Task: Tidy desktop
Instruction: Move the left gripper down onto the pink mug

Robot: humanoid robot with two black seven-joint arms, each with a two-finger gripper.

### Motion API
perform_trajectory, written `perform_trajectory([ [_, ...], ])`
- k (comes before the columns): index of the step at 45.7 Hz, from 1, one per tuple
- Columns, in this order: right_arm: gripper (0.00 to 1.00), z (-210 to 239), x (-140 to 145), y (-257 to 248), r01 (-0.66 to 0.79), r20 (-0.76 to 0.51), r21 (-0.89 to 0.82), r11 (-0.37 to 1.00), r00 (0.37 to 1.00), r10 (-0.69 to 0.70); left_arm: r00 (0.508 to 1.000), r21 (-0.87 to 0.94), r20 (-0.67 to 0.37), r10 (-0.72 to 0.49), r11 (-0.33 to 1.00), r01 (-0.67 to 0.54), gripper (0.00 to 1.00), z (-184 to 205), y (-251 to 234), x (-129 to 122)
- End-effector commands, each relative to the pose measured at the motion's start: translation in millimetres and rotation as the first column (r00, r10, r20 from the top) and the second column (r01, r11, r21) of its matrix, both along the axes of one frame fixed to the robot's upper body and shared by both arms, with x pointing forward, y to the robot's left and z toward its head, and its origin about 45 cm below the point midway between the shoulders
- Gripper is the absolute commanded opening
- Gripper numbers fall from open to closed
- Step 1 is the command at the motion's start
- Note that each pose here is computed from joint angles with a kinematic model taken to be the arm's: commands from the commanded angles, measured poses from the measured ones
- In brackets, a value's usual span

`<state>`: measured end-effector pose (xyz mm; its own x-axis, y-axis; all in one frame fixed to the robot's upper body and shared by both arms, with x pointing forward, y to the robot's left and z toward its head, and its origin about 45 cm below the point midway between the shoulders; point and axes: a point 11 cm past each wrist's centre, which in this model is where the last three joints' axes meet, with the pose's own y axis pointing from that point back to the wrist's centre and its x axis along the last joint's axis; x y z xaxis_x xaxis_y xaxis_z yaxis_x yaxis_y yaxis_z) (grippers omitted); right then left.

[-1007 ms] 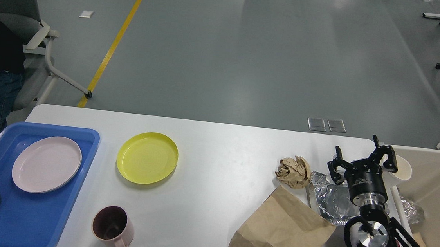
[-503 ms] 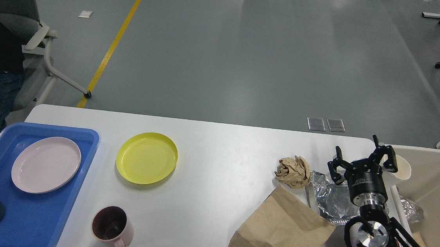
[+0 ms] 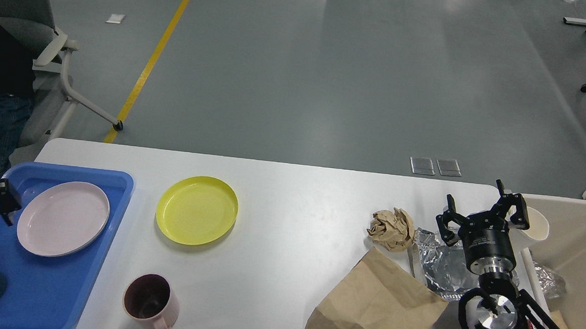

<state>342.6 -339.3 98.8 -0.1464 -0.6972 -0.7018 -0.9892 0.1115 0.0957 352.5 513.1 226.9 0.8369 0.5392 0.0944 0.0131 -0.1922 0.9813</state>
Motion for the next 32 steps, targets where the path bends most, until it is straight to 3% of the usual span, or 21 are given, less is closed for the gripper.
perform_trajectory([
  [1,1.0,0,0,0,0.0,0.0,0.0,1.0,1.0,0.0,0.992,-0.046,0.001,-0.123,0.991,0.123,0.96,12,-63,32],
  [8,1.0,0,0,0,0.0,0.0,0.0,1.0,1.0,0.0,0.951,-0.102,-0.063,-0.303,0.95,0.296,0.96,18,-153,44],
  [16,1.0,0,0,0,0.0,0.0,0.0,1.0,1.0,0.0,0.889,-0.163,-0.153,-0.432,0.898,0.408,0.96,4,-219,28],
  [32,1.0,0,0,0,0.0,0.0,0.0,1.0,1.0,0.0,0.825,-0.228,-0.28,-0.491,0.869,0.44,0.96,-29,-248,-8],
])
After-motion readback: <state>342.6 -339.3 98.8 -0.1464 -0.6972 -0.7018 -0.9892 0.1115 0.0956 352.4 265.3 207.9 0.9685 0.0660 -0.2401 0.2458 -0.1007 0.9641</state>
